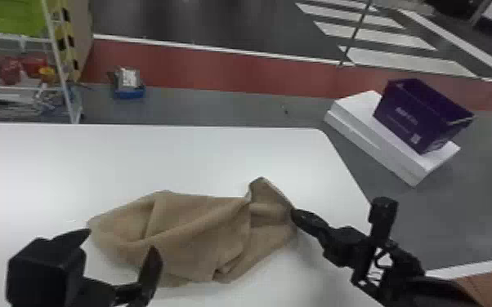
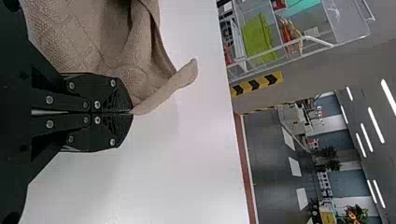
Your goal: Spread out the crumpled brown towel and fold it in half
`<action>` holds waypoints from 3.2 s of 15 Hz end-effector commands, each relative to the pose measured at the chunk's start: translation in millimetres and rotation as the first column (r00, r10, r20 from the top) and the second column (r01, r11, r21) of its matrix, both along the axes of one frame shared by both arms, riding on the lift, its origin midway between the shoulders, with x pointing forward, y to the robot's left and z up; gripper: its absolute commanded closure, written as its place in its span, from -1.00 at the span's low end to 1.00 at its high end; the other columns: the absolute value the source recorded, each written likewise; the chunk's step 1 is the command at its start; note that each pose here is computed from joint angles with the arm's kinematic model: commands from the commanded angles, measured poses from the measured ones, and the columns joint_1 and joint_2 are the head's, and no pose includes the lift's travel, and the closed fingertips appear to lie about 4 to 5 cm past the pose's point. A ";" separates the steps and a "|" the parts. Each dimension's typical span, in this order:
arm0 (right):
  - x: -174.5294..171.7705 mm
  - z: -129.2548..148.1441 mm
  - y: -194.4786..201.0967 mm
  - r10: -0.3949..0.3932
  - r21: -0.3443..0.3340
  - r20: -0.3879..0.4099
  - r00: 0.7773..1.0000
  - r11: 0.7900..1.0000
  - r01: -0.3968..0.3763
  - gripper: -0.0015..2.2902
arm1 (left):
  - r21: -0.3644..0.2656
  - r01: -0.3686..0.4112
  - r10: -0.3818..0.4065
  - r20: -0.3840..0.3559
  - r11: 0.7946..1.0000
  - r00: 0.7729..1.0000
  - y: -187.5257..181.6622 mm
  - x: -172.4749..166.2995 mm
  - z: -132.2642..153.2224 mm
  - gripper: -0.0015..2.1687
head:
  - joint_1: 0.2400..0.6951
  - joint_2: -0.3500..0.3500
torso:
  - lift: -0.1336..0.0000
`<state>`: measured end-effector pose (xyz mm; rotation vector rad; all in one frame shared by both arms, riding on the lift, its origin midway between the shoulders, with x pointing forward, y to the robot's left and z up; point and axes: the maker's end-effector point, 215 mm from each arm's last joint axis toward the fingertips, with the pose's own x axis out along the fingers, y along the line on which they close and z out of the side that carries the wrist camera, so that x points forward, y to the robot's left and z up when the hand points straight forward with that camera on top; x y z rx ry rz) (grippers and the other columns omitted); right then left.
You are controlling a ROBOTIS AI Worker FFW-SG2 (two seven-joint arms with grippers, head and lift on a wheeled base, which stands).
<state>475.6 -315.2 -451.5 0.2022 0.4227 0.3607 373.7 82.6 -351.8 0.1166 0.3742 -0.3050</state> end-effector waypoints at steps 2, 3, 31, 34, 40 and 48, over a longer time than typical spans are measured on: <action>0.9 -0.1 5.8 0.008 0.008 0.002 1.000 1.000 -0.008 0.41 | 0.021 0.032 -0.029 -0.128 0.999 0.991 -9.4 -25.7 -31.5 -0.88 | 1.00 -0.86 | -0.84; 0.8 -0.6 9.2 0.013 0.012 0.001 1.000 1.000 -0.013 0.41 | 0.022 0.054 -0.051 -0.113 0.998 0.992 -15.7 -29.9 -29.1 -0.82 | 1.00 -0.88 | -0.84; 11.9 29.7 -25.3 -0.073 0.003 0.030 0.997 0.997 0.073 -0.95 | 0.100 0.292 -0.296 0.025 0.951 0.955 -141.0 -23.2 -76.8 -0.69 | 1.00 -1.00 | -0.84; 9.0 31.2 -30.2 -0.081 0.005 0.030 0.996 0.997 0.081 -0.94 | 0.111 0.296 -0.300 0.020 0.949 0.954 -143.6 -25.1 -81.4 -0.67 | 1.00 -1.00 | -0.84; 4.0 30.8 -32.2 -0.083 0.020 0.025 0.996 0.996 0.083 -0.94 | 0.127 0.269 -0.277 0.052 0.955 0.959 -145.2 -21.2 -83.5 -0.66 | 1.00 -1.00 | -0.84; 3.7 37.6 -42.6 -0.096 0.035 0.039 0.995 0.995 0.095 -0.94 | 0.145 0.264 -0.273 0.046 0.953 0.961 -141.0 -11.7 -89.3 -0.46 | 1.00 -1.00 | -0.84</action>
